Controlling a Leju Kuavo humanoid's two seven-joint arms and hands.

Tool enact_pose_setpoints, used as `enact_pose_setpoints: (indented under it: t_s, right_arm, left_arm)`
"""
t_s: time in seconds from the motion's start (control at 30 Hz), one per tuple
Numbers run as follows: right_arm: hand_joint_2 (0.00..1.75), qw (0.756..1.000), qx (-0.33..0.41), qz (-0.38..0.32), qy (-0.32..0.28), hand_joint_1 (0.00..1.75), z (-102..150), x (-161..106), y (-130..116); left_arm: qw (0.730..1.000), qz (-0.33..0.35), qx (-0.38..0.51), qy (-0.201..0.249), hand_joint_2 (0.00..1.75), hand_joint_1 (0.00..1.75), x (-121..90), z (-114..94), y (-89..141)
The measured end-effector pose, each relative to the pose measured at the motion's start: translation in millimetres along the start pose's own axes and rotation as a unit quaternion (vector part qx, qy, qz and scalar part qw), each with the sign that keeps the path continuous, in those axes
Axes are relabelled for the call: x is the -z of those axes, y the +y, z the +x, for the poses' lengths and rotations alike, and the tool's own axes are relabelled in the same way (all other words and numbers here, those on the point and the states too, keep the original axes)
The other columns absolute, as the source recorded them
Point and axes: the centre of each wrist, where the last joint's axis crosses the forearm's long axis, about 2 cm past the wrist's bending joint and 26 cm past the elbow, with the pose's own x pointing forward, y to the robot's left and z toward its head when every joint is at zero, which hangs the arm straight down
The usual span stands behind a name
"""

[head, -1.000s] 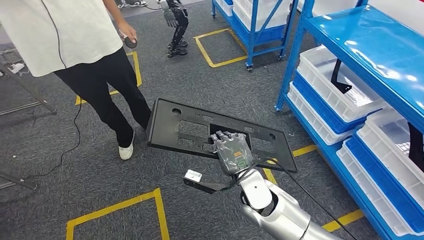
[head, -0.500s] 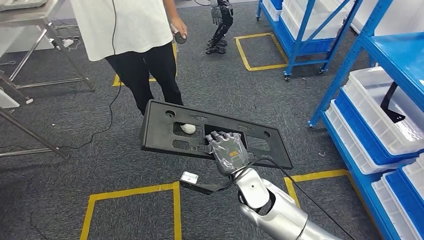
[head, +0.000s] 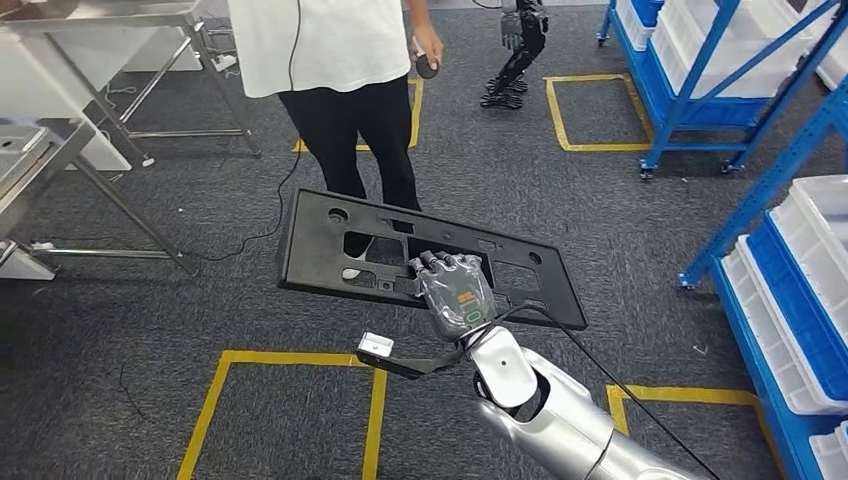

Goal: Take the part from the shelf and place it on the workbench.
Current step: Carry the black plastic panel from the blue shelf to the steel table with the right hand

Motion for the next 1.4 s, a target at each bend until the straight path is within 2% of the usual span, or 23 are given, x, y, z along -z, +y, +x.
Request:
enact_pose_setpoints:
  t_s: [0.3, 0.77, 0.97, 1.4]
  right_arm:
    - [1.75, 1.000, -0.004, -0.008, 0.000, 1.75, 1, 2, -3]
    - [1.75, 1.000, 0.013, 0.015, 0.010, 1.75, 10, -12, 6]
    - [1.75, 1.000, 0.017, 0.019, 0.012, 1.75, 12, -14, 8]
    - [1.75, 0.999, 0.026, 0.018, 0.010, 1.75, 15, -13, 7]
  left_arm:
    - [1.000, 0.002, 0.007, 0.011, 1.75, 0.00, 1, -8, 4]
    - [1.000, -0.011, 0.023, 0.018, 1.75, 0.00, -1, -15, 0]
    - [1.000, -0.012, 0.024, 0.011, 1.75, 0.00, 0, -8, 2]
    - [0.999, -0.015, 0.026, 0.018, 1.75, 0.00, 0, -11, 1]
